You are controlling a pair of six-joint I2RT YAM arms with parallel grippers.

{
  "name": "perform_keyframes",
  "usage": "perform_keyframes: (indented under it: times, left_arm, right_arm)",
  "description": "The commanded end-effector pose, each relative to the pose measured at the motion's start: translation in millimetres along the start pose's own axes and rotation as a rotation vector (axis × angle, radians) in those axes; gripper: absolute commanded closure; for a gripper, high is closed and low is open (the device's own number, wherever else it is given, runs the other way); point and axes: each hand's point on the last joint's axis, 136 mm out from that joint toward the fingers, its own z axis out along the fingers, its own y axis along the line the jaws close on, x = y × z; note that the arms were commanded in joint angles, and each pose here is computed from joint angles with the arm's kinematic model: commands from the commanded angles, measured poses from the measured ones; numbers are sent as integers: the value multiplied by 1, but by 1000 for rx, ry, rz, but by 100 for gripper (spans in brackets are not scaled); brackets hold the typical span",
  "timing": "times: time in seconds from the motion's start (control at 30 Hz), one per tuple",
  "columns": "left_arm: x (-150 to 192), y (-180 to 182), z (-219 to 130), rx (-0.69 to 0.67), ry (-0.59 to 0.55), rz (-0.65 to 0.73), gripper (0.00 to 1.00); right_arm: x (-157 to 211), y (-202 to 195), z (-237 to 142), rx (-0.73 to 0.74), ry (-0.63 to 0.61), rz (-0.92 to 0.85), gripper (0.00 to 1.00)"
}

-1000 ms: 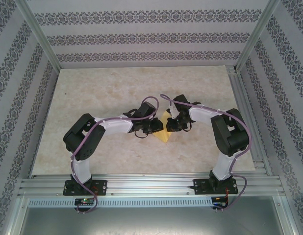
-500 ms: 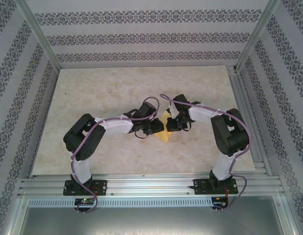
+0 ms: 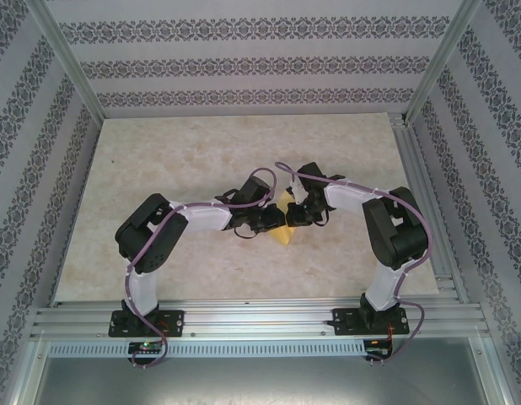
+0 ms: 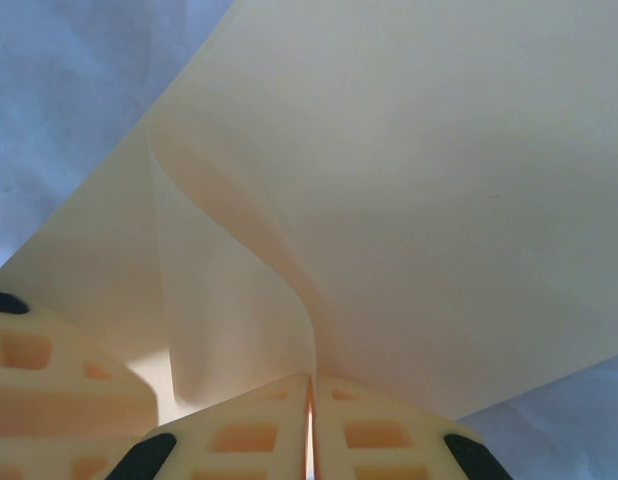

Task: Fold a paper plane with a square sheet of paper (pick it up from the middle)
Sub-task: Fold the triangle a second time at the center of the table.

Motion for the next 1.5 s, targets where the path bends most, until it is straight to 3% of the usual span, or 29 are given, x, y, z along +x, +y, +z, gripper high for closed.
perform_keyframes:
  times: [0.0, 0.27, 0.53, 0.97, 1.47]
  left_arm:
    - [5, -4, 7, 16, 13, -1, 81]
    - [5, 4, 10, -20, 12, -4, 81]
    - [6, 11, 13, -46, 18, -11, 81]
    - [6, 10, 13, -39, 15, -12, 81]
    - [4, 4, 8, -30, 6, -2, 81]
  right_arm:
    - [-4, 1, 2, 8, -7, -15, 90]
    - [-6, 4, -1, -12, -22, -11, 88]
    - [-9, 9, -8, -66, -63, 27, 78]
    - [1, 24, -11, -221, -124, 108, 73]
    - [-2, 5, -16, -132, -143, 117, 93]
